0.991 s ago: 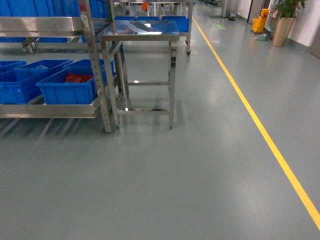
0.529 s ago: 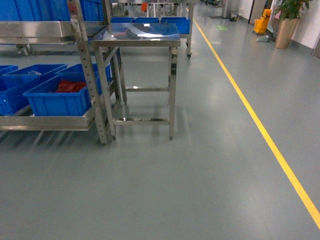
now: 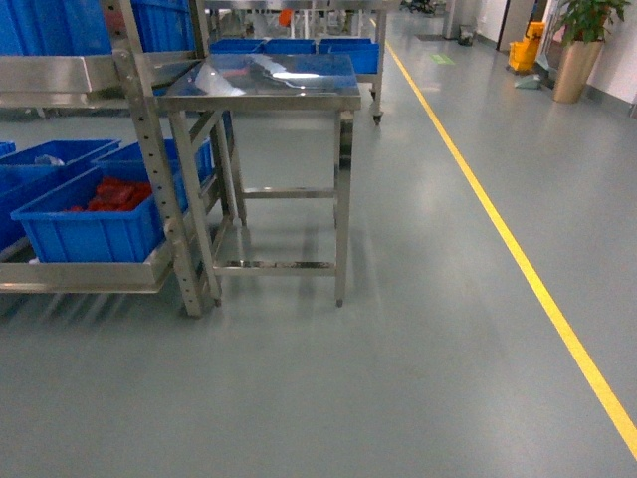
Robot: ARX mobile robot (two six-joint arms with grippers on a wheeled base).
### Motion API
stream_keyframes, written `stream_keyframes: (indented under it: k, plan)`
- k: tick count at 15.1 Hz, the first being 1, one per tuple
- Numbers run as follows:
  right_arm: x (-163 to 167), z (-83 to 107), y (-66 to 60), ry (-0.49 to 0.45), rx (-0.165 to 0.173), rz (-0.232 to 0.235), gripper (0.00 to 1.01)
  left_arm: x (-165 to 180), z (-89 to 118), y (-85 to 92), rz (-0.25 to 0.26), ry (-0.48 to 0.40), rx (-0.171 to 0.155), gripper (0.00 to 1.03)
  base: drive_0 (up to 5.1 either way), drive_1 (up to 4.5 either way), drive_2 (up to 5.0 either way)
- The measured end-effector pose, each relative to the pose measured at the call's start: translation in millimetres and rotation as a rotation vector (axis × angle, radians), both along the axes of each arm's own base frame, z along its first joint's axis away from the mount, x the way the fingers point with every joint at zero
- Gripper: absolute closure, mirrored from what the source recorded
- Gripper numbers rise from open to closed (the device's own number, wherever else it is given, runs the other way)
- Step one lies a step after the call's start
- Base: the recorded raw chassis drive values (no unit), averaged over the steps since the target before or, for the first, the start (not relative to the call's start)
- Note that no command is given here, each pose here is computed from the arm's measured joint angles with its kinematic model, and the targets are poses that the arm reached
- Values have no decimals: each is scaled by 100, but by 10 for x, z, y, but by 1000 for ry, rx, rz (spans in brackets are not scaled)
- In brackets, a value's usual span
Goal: Sort blue parts and orange caps into right shelf containers
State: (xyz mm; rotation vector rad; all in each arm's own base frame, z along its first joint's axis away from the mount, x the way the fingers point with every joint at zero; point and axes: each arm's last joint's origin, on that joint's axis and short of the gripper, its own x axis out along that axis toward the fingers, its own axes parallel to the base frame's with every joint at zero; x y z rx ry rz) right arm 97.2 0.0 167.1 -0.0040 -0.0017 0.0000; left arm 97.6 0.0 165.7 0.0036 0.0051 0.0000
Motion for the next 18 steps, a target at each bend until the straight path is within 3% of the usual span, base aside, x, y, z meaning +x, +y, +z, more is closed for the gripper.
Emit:
stream_keyframes:
  k: [18]
  plan:
    - [0,0,0,0,0,0,56,0,1,0,0,-1,0,60,0,433,-434]
